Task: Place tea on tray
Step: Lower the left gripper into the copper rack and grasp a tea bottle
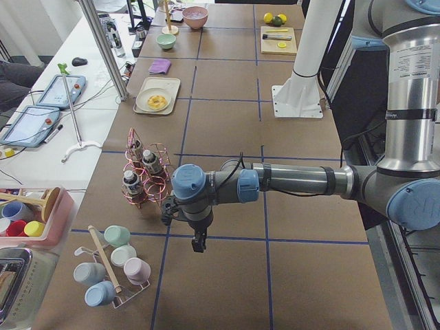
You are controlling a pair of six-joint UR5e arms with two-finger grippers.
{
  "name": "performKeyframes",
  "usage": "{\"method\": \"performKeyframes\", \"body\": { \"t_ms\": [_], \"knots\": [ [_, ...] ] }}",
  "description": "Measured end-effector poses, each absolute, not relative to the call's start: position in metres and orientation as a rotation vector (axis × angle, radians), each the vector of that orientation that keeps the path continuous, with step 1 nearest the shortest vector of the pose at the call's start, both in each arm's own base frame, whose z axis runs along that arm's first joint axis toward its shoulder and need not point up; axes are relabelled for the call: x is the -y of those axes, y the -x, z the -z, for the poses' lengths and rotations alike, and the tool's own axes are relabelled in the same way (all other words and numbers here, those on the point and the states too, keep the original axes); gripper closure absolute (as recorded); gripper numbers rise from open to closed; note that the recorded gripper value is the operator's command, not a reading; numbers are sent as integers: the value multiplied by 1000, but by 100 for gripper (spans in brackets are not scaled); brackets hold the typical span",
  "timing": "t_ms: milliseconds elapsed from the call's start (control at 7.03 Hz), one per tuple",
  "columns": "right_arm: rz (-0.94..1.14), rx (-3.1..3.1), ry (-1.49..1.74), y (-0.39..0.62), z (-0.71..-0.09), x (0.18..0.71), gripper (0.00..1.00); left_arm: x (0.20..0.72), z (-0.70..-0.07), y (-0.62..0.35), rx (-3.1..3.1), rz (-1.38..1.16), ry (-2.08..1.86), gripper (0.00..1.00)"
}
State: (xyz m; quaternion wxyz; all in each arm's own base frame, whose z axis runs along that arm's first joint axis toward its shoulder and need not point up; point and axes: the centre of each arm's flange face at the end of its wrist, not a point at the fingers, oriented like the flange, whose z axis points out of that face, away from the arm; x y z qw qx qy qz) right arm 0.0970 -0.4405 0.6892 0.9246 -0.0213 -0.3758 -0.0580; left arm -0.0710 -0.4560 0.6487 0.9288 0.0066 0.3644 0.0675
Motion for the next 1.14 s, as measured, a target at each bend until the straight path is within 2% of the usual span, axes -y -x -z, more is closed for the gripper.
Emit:
{"method": "performKeyframes", "body": {
  "t_ms": [569,1138],
  "knots": [
    [120,771,42,-97,-688,441,0,508,-593,66,-721,-258,-315,0],
    [117,778,42,-97,-688,441,0,530,-531,45,-785,-86,-496,0]
  ]
}}
